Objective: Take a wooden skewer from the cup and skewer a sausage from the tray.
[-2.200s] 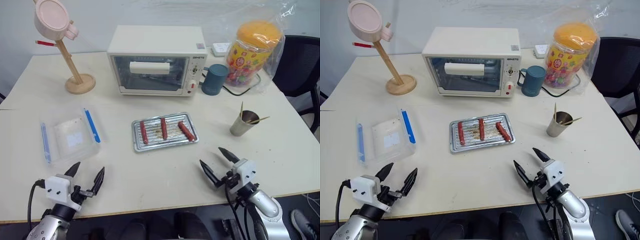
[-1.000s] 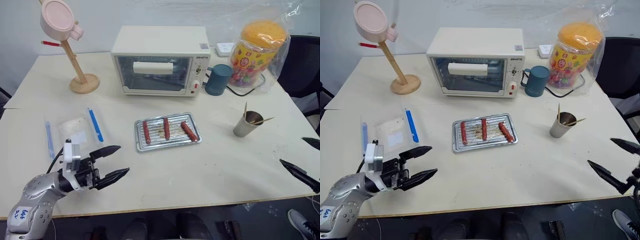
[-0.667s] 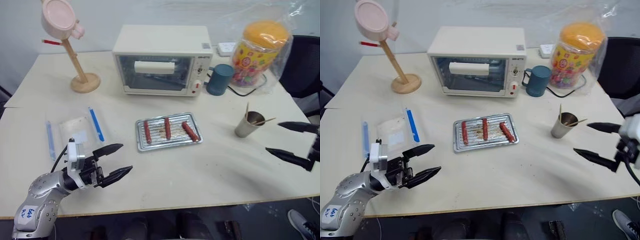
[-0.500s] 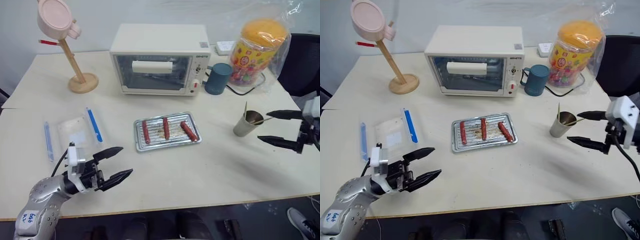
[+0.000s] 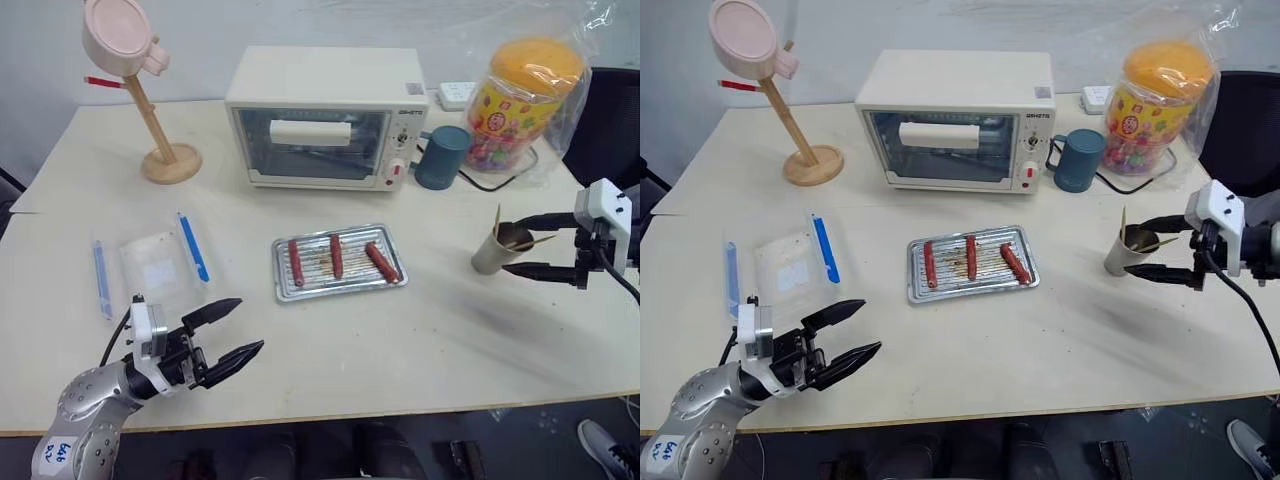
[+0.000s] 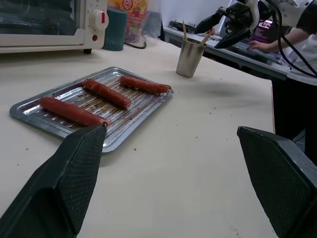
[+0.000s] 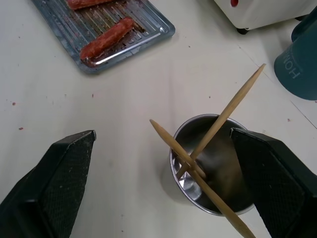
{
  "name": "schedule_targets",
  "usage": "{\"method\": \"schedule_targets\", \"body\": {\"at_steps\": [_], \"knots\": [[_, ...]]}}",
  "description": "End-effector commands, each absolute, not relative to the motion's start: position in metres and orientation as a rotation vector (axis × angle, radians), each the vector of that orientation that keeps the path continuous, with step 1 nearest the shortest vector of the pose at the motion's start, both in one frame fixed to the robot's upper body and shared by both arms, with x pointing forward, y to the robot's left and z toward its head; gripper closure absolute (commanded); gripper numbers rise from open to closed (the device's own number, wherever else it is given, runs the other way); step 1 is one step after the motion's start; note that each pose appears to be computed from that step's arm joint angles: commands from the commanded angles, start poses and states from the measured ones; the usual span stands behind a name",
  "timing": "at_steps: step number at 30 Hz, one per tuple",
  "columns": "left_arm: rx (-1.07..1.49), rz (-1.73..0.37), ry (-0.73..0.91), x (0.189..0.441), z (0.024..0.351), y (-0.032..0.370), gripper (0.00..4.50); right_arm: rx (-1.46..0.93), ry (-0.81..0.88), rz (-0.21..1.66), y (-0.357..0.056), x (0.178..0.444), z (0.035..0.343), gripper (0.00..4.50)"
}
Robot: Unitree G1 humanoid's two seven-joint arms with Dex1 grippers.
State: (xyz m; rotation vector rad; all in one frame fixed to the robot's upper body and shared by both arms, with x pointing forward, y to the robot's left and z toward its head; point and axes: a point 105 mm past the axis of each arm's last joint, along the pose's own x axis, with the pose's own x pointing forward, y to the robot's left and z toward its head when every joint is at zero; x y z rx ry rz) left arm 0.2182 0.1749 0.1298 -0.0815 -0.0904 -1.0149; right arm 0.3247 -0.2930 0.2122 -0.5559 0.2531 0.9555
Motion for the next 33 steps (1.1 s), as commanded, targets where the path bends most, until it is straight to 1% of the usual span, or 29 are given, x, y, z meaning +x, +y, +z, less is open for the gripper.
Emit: {"method": "schedule_targets", "body": {"at_steps": [1, 3, 4, 10, 18, 25, 33], "knots": [[-0.044, -1.021, -0.129, 0.216, 0.138, 0.171, 0.01, -0.593, 0.217, 0.956, -0.290, 0.327, 0.223, 0.17], [-0.044, -1.021, -0.132, 0.217, 0.138, 0.169, 0.00, -0.598, 0.216, 0.955, -0.290, 0.328, 0.225, 0.43], [-0.044, -1.021, -0.133, 0.217, 0.139, 0.168, 0.00, -0.599, 0.218, 0.957, -0.290, 0.328, 0.225, 0.76], [-0.041, -1.018, -0.137, 0.221, 0.142, 0.163, 0.00, -0.601, 0.227, 0.962, -0.290, 0.328, 0.225, 2.27], [-0.036, -1.014, -0.145, 0.224, 0.146, 0.158, 0.00, -0.610, 0.218, 0.972, -0.289, 0.328, 0.227, 4.42], [-0.042, -1.003, -0.124, 0.220, 0.142, 0.159, 0.00, -0.617, 0.181, 0.962, -0.293, 0.327, 0.245, 4.47], [-0.039, -0.997, -0.151, 0.230, 0.141, 0.158, 0.00, -0.612, 0.149, 0.970, -0.294, 0.318, 0.274, 4.47]]}}
